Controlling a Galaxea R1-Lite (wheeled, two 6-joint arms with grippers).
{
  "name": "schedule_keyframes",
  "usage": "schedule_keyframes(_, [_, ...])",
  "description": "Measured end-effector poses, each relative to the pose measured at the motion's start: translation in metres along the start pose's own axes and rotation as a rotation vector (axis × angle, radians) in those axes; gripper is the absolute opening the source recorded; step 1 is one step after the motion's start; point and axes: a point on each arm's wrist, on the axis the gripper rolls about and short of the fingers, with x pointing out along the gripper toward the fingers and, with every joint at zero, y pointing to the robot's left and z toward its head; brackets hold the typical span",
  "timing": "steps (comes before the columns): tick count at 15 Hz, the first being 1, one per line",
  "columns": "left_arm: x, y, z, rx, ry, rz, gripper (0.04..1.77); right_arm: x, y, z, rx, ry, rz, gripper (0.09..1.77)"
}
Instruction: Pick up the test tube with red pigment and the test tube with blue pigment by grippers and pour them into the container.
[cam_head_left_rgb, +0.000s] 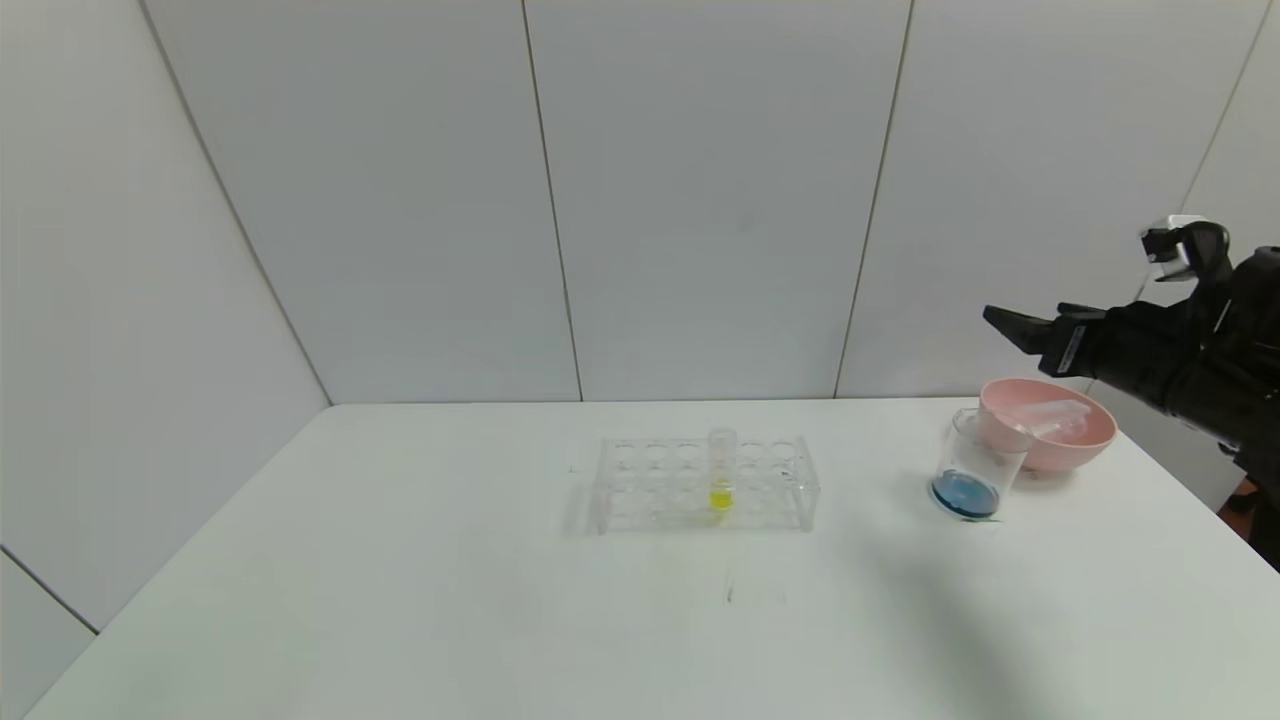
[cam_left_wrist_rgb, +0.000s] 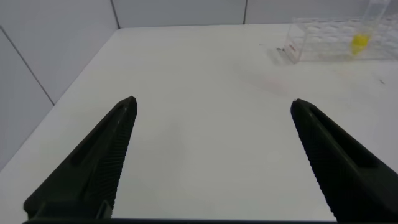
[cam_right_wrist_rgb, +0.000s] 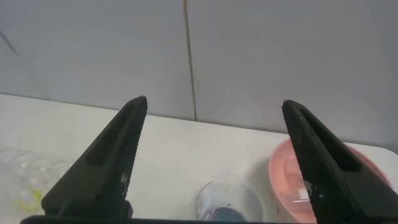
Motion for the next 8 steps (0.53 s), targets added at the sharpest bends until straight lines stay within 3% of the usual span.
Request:
schedule_keyframes(4, [0.0,0.0,0.0,0.0,0.0,0.0,1.76,-0.058,0.029,0.016,-0.007,-0.042,0.047,1.61])
schedule_keyframes(8, [0.0,0.0,0.0,0.0,0.0,0.0,1.76,-0.123,0.035,0.036,-0.031,-0.147,0.015,1.65])
